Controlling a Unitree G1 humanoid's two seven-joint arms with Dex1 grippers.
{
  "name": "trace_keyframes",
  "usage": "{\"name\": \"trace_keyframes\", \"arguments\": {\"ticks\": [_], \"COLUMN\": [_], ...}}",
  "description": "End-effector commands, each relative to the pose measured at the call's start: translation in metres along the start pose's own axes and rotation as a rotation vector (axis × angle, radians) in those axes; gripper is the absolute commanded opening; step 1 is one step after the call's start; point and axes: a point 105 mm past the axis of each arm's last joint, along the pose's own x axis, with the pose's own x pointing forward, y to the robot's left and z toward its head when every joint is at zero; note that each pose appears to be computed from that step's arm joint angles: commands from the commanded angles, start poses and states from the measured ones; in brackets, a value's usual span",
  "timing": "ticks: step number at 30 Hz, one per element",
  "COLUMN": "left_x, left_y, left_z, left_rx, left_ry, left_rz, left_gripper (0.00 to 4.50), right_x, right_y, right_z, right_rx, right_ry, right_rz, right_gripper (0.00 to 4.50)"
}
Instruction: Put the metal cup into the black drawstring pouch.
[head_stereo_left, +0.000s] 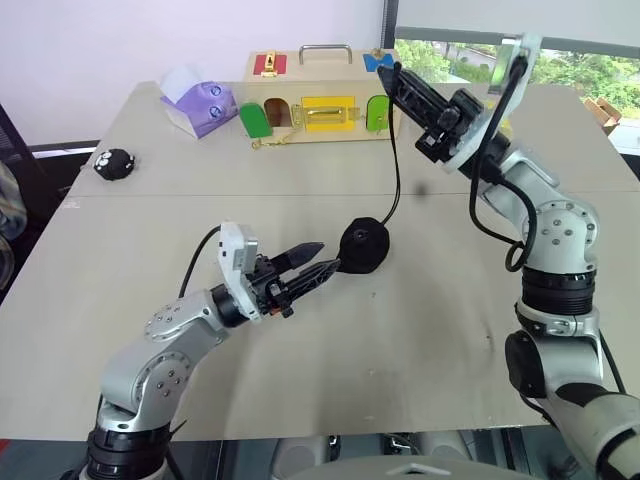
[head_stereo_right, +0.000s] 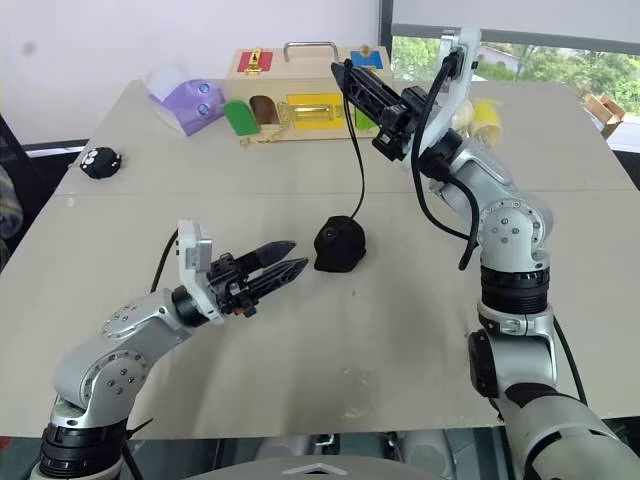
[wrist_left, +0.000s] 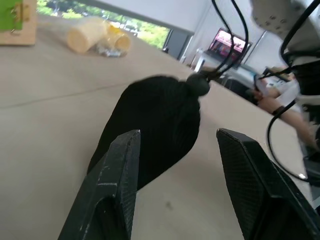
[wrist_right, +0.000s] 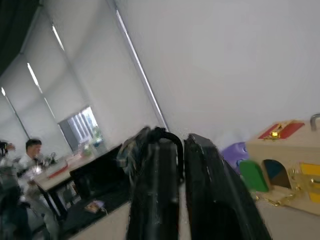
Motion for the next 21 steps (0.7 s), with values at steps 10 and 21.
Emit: {"name": "trace_keyframes", "arguments": {"ticks": [10, 21], "left_x": [-0.083, -0.091], "left_y": [0.082, 0.064], "left_z": [-0.025, -0.055], "left_rx": [0.223, 0.289], "left_ry": [0.123, 0.235], "left_rz": [0.386, 0.392], "left_gripper": [2.52, 2.52], "right_x": [-0.142, -0.235], "right_y": [-0.084, -0.060], "right_z": [-0.076, -0.109], "right_rx": [-0.358, -0.257], "right_ry": [0.521, 0.488], "right_rz": [-0.183, -0.147], "right_gripper": [2.71, 2.71]}}
